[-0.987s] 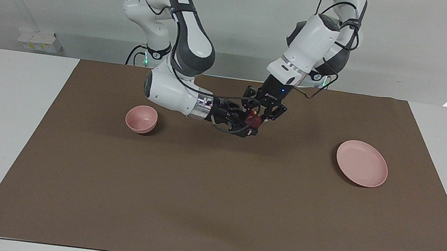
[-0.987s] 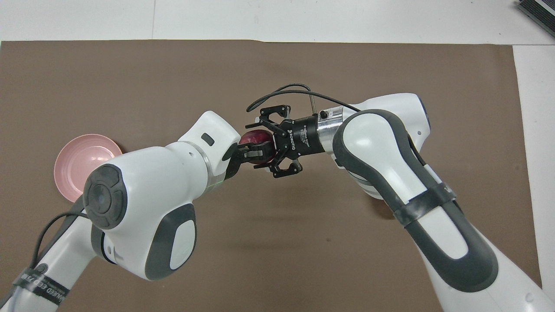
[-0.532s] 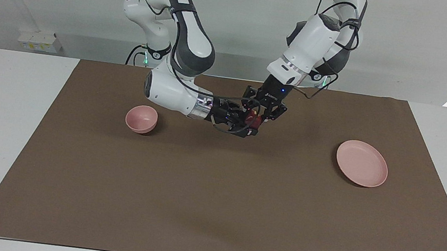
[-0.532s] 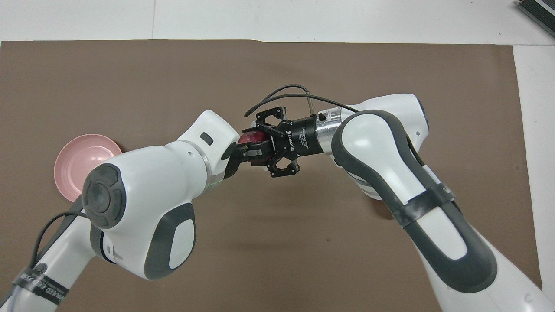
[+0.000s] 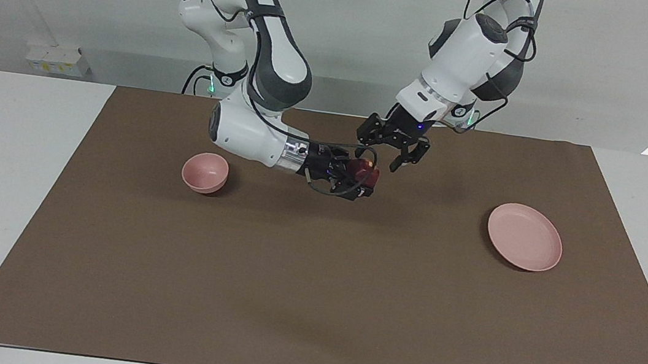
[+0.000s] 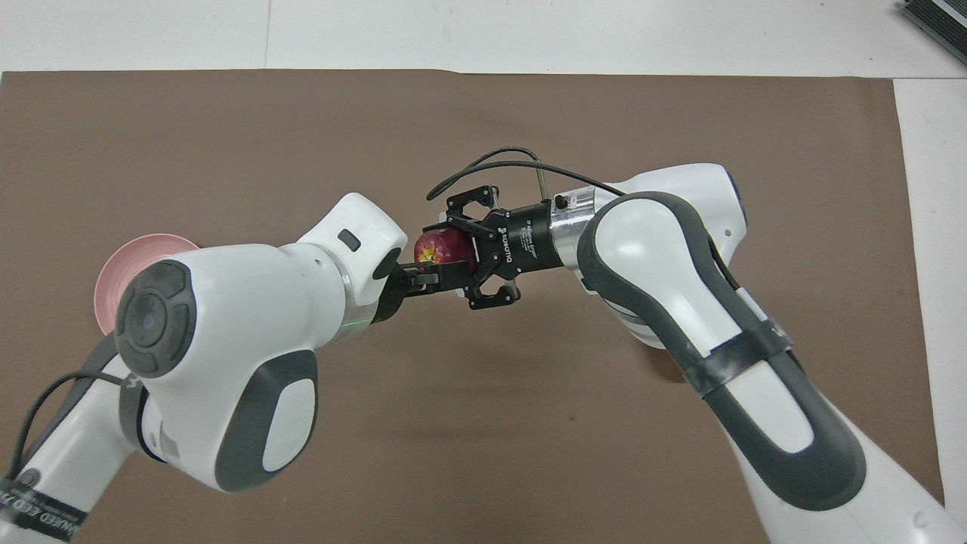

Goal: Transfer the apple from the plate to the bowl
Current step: 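Carry the apple over the bowl with the right gripper while the left retracts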

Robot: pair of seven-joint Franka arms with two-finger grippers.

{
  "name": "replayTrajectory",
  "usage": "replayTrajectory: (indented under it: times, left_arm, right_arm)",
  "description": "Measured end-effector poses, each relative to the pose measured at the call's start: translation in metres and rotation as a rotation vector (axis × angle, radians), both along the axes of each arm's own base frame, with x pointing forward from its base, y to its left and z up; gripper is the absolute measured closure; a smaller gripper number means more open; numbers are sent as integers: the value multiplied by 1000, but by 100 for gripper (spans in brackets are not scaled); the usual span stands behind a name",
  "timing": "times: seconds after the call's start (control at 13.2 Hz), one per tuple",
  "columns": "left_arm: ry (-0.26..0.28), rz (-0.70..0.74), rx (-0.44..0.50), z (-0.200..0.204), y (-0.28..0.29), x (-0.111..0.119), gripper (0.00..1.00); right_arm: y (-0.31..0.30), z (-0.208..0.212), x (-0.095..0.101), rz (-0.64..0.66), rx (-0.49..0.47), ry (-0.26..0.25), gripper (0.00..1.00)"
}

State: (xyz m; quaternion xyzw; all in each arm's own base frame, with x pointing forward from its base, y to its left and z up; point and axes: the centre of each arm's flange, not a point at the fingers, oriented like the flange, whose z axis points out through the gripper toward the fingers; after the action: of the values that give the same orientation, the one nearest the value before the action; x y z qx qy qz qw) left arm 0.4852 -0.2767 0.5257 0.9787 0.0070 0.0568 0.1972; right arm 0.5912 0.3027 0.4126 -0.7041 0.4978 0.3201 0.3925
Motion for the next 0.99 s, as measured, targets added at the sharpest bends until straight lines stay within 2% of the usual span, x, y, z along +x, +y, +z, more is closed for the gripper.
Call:
replayTrajectory:
  times: [0.08, 0.23, 0.38, 0.53, 0.76, 0.99]
  left_arm:
    - [-1, -21, 41, 3, 18, 4, 0]
    - [-26, -76, 149, 8, 48, 14, 0]
    - [-75, -122, 241, 15, 71, 27, 0]
    - [-104, -168, 309, 30, 94, 46, 0]
    - [-77, -231, 343, 81, 124, 71, 0]
    - [-41, -221, 352, 124, 155, 79, 0]
  right_arm:
    - [-4, 1, 2, 8, -22, -15, 28]
    - [-14, 12, 6, 55, -115, -84, 28]
    - [-25, 32, 7, 108, -219, -173, 28]
    - [-33, 50, 5, 219, -385, -287, 28]
    - [-39, 64, 1, 418, -544, -427, 28]
    - [-58, 70, 0, 627, -659, -538, 28]
